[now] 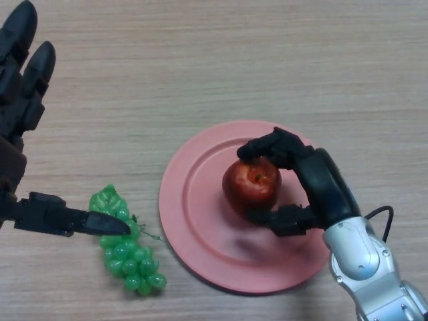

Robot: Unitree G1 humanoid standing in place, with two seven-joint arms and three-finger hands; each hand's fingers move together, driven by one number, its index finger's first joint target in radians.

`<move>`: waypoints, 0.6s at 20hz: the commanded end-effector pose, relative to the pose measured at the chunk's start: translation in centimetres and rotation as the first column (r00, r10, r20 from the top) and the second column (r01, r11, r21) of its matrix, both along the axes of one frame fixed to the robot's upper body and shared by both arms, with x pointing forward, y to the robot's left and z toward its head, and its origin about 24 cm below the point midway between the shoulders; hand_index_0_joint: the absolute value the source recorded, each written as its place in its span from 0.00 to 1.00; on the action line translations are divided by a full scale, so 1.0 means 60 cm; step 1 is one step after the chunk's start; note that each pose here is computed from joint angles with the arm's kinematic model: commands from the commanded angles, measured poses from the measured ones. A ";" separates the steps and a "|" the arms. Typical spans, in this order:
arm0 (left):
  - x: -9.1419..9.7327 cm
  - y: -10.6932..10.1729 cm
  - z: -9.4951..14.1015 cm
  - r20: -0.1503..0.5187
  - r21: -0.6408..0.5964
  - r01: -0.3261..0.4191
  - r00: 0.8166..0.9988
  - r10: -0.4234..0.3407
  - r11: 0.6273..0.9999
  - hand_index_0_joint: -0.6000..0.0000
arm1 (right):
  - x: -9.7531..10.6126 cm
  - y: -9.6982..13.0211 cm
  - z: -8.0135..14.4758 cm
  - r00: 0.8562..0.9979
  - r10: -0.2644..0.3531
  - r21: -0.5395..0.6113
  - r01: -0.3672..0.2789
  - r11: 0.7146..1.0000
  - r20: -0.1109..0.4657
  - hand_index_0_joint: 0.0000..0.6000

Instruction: Pick up the red apple and place it on the plate

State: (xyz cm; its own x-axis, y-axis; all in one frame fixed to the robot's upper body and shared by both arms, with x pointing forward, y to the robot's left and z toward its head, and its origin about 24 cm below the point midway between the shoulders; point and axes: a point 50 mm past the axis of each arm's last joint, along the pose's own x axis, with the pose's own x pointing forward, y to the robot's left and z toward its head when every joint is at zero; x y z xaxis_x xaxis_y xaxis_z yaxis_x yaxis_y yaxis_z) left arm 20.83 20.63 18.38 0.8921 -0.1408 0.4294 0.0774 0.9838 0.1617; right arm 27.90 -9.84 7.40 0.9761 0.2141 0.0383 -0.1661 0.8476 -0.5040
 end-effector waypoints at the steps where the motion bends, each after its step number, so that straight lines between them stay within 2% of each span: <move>1: -0.021 -0.003 0.047 0.171 0.062 -0.002 0.985 -0.009 0.998 1.00 | -0.004 0.001 0.077 0.977 0.038 0.019 -0.042 0.999 0.210 0.00; 3: -0.021 -0.008 0.046 0.168 0.072 0.004 0.986 -0.016 0.997 1.00 | -0.008 -0.002 0.089 0.980 0.031 0.055 -0.043 0.998 0.196 0.00; 6: -0.020 -0.008 0.048 0.170 0.069 0.013 0.985 -0.024 0.998 1.00 | -0.012 -0.022 0.112 0.975 -0.062 0.108 0.040 0.993 0.214 0.00; 9: -0.020 -0.008 0.046 0.167 0.054 0.018 0.986 -0.027 0.998 1.00 | -0.030 -0.060 0.141 0.956 -0.137 0.189 0.088 0.978 0.260 0.00; 12: -0.018 -0.009 0.040 0.160 0.057 0.025 0.987 -0.034 0.998 1.00 | -0.062 -0.097 0.161 0.941 -0.132 0.219 0.064 0.974 0.313 0.00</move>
State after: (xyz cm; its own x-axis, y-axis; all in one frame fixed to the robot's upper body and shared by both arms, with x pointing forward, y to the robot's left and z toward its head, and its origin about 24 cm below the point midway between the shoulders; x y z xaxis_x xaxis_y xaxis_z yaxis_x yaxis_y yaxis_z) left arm 20.82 20.13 18.43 0.8949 -0.1584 0.4173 0.0973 0.9816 0.1640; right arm 24.74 -15.95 13.88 0.9831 0.0270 0.1808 0.0376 0.9380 -0.3445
